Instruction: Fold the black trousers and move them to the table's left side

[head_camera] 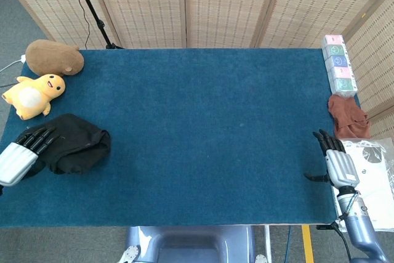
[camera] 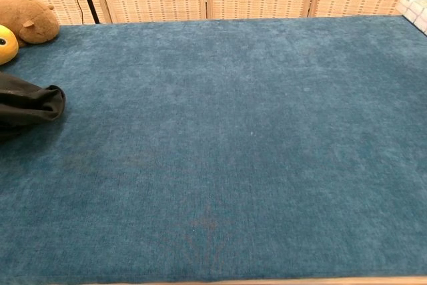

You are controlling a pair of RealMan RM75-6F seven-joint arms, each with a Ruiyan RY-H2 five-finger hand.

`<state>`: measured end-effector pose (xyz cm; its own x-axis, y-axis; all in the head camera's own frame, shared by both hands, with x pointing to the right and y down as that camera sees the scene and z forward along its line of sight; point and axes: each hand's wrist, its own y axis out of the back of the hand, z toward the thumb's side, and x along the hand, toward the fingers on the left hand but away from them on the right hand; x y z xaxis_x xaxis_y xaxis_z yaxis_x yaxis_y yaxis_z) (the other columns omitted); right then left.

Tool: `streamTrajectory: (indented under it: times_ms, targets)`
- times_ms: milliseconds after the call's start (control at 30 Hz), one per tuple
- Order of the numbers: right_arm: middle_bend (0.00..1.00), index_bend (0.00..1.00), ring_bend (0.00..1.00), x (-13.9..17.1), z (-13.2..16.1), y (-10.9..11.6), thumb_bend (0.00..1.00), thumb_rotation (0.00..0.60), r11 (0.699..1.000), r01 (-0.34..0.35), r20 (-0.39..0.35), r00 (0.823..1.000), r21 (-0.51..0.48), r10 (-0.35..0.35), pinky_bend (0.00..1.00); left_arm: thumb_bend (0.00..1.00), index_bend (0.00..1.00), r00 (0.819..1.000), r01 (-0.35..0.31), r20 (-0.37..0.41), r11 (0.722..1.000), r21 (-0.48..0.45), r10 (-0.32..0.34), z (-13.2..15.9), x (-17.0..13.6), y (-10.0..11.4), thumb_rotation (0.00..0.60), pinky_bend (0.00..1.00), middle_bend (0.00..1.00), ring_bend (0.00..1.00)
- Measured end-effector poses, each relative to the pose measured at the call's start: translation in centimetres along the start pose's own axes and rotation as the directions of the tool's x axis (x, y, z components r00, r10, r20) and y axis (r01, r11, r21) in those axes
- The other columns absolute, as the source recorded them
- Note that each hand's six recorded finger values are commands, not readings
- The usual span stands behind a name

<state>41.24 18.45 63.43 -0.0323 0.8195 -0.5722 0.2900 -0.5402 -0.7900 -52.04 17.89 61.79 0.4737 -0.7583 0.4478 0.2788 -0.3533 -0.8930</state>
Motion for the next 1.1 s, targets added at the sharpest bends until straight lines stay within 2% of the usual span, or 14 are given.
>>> streamTrajectory:
  times_ms: [133,233,400,433,533,633,767,833,967,1100]
  targets:
    - [0.00,0.00,0.00,0.2,0.2,0.2,0.00,0.600,1.000,-0.001,-0.003,1.000,0.003,0.001,0.00,0.06,0.00,1.000,0.009,0.000,1.000,-0.014,-0.009,-0.1,-2.2,0.6,0.512,0.21,0.00,0.00]
    - [0.00,0.00,0.00,0.3,0.4,0.3,0.00,0.600,1.000,0.001,-0.008,1.000,0.005,-0.001,0.00,0.06,0.00,1.000,0.006,0.001,0.999,-0.044,-0.006,0.3,-3.6,1.1,0.513,0.21,0.00,0.00]
    - [0.00,0.00,0.00,0.7,0.6,0.6,0.00,0.600,1.000,0.011,-0.020,1.000,0.007,-0.011,0.00,0.05,0.00,0.999,-0.038,-0.019,0.994,-0.107,0.036,0.8,-5.5,2.3,0.512,0.21,0.00,0.00]
    - [0.00,0.00,0.00,0.8,0.7,0.8,0.00,0.600,1.000,0.017,-0.024,1.000,0.010,-0.017,0.00,0.05,0.00,0.999,-0.047,-0.028,0.991,-0.126,0.044,0.8,-5.7,2.5,0.535,0.20,0.00,0.00]
    - [0.00,0.00,0.00,1.0,0.9,1.3,0.00,0.600,0.999,0.042,-0.038,0.998,0.020,-0.041,0.00,0.05,0.00,0.996,-0.073,-0.065,0.973,-0.218,0.060,0.8,-6.0,2.9,0.600,0.17,0.00,0.00]
    - [0.00,0.00,0.00,1.3,0.9,2.0,0.00,0.600,0.996,0.082,-0.049,0.996,0.033,-0.080,0.00,0.05,0.00,0.990,-0.105,-0.118,0.944,-0.313,0.071,1.2,-6.1,3.1,0.600,0.14,0.00,0.00]
    - [0.00,0.00,0.00,1.4,0.8,2.9,0.00,0.600,0.985,0.160,-0.068,0.985,0.060,-0.156,0.00,0.05,0.00,0.977,-0.131,-0.205,0.913,-0.387,0.053,2.3,-6.0,3.1,0.600,0.04,0.00,0.00]
    - [0.00,0.00,0.00,1.5,0.8,3.4,0.00,0.600,0.974,0.214,-0.085,0.975,0.074,-0.208,0.00,0.05,0.00,0.969,-0.141,-0.245,0.906,-0.400,0.042,2.9,-5.9,3.3,0.600,0.01,0.00,0.00]
    - [0.00,0.00,0.00,1.9,0.9,4.2,0.00,0.600,0.953,0.288,-0.123,0.954,0.099,-0.275,0.00,0.05,0.00,0.944,-0.161,-0.329,0.899,-0.407,0.020,4.4,-5.6,4.3,0.600,0.00,0.00,0.00]
    - [0.00,0.00,0.00,2.4,0.9,4.4,0.00,0.600,0.945,0.305,-0.135,0.948,0.115,-0.290,0.00,0.05,0.00,0.917,-0.170,-0.400,0.906,-0.388,0.001,5.0,-5.7,5.6,0.600,0.00,0.00,0.00]
